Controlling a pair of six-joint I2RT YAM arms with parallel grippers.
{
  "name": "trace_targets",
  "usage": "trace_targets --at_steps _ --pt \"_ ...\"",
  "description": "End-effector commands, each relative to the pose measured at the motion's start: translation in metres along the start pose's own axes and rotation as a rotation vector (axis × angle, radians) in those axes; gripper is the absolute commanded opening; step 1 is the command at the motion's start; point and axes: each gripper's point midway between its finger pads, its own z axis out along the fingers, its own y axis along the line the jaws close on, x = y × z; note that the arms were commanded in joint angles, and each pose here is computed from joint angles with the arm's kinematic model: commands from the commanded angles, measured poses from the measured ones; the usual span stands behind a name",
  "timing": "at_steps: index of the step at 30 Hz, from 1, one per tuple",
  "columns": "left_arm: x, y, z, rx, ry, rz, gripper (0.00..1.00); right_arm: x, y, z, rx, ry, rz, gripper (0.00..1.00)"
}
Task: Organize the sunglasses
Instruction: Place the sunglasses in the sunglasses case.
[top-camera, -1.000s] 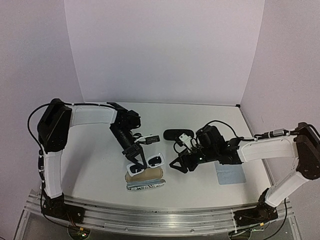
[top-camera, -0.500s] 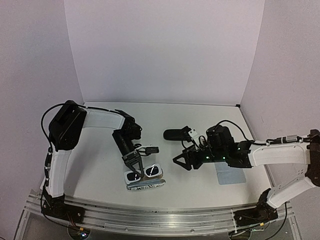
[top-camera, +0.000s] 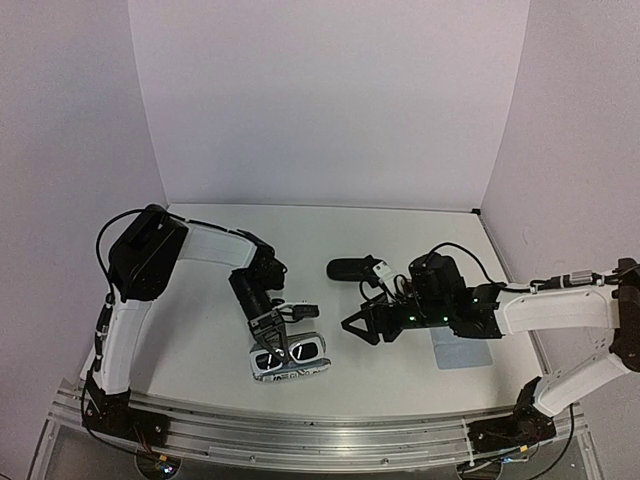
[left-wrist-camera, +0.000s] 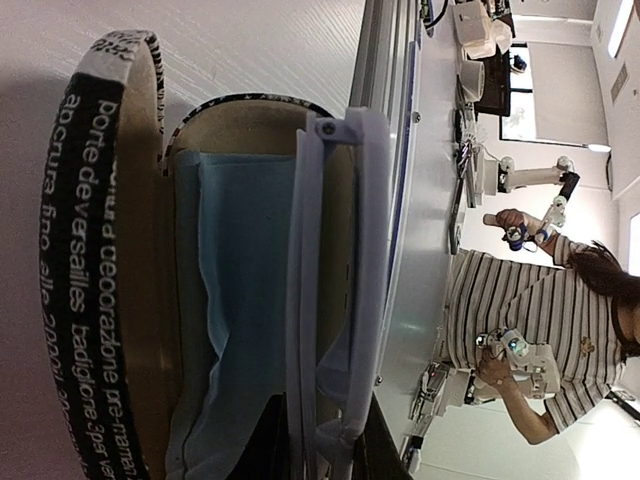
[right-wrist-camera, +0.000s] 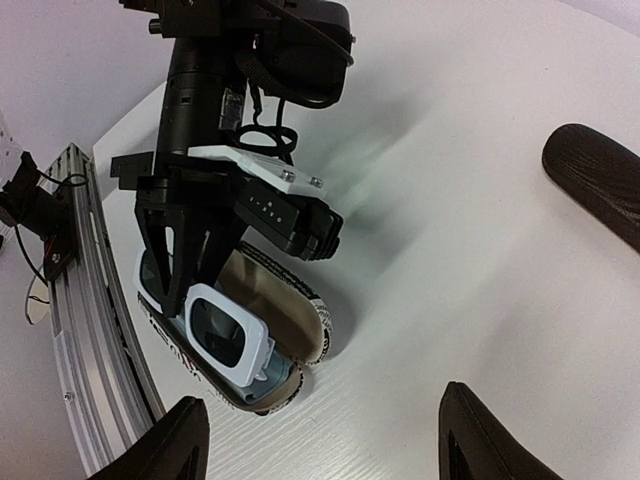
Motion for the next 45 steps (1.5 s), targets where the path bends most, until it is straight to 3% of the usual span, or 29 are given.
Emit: trace_targets --at_steps 1,19,28,36,42,45 --pt "-0.001 0.000 0.003 0.032 -0.012 -0.005 0.11 -0.004 0.005 0.003 -0.020 -0.015 0.003 0.71" --pt "-0.015 0.018 0.008 0.022 -0.023 0.002 0.15 0.004 0.040 0.035 -0.091 0.031 -0.090 0.72" --pt "-0.004 0.002 0.007 0.040 -0.010 0.027 0.18 0.012 0.071 0.044 -0.081 0.020 -0.352 0.78" --pt "-0.005 0.004 0.010 0.056 -0.007 0.019 0.26 0.019 0.069 0.059 -0.070 0.037 -0.389 0.79" --pt "-0.005 0.004 0.009 0.050 -0.002 0.021 0.25 0.017 0.068 0.066 -0.014 0.013 -0.480 0.78" --pt "-0.006 0.003 0.008 0.040 0.002 0.029 0.25 0.012 0.073 0.067 0.011 -0.018 -0.527 0.73"
